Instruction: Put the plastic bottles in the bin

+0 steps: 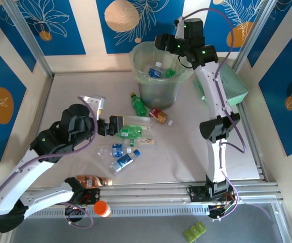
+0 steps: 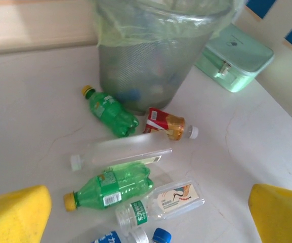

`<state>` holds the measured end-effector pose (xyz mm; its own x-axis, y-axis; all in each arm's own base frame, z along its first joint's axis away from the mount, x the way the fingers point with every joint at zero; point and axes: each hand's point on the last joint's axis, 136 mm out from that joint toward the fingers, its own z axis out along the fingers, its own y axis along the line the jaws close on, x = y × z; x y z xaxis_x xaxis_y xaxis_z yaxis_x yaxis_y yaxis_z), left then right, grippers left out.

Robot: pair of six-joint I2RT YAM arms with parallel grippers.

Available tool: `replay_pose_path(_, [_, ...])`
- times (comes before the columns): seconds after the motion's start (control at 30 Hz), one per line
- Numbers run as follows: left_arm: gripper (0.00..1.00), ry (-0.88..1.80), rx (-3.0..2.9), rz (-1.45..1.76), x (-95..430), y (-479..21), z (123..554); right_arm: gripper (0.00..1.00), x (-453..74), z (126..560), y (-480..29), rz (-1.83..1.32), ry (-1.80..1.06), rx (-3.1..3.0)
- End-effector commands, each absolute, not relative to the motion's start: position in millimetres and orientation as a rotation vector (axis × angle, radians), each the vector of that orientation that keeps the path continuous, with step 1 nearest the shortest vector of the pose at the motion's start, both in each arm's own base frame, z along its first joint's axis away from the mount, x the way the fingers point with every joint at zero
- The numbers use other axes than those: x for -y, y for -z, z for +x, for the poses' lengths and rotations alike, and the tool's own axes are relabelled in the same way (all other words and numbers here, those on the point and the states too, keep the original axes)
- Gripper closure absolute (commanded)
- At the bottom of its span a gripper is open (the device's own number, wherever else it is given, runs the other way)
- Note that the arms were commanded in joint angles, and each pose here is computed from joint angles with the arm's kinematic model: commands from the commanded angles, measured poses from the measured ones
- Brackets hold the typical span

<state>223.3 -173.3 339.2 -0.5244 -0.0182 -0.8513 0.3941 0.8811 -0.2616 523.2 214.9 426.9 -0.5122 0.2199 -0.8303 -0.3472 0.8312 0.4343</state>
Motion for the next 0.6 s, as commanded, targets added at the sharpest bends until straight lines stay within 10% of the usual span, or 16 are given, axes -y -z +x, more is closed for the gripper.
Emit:
replay_pose_path(0.0, [0.01,0.534,-2.135,0.013,142,-333,212,0.29,-219,489,-457,-0.122,-0.646,-1.950])
replay_pose_path(0.37, [0.01,0.128,-2.432,-0.843,44,-259,152,0.32,-241,365,-414,-0.069,-0.617,-1.969])
replay_pose_path(0.57, [0.01,-0.062,-2.455,-0.930,20,-249,137,0.32,-298,272,-332,-0.627,-0.905,-2.077])
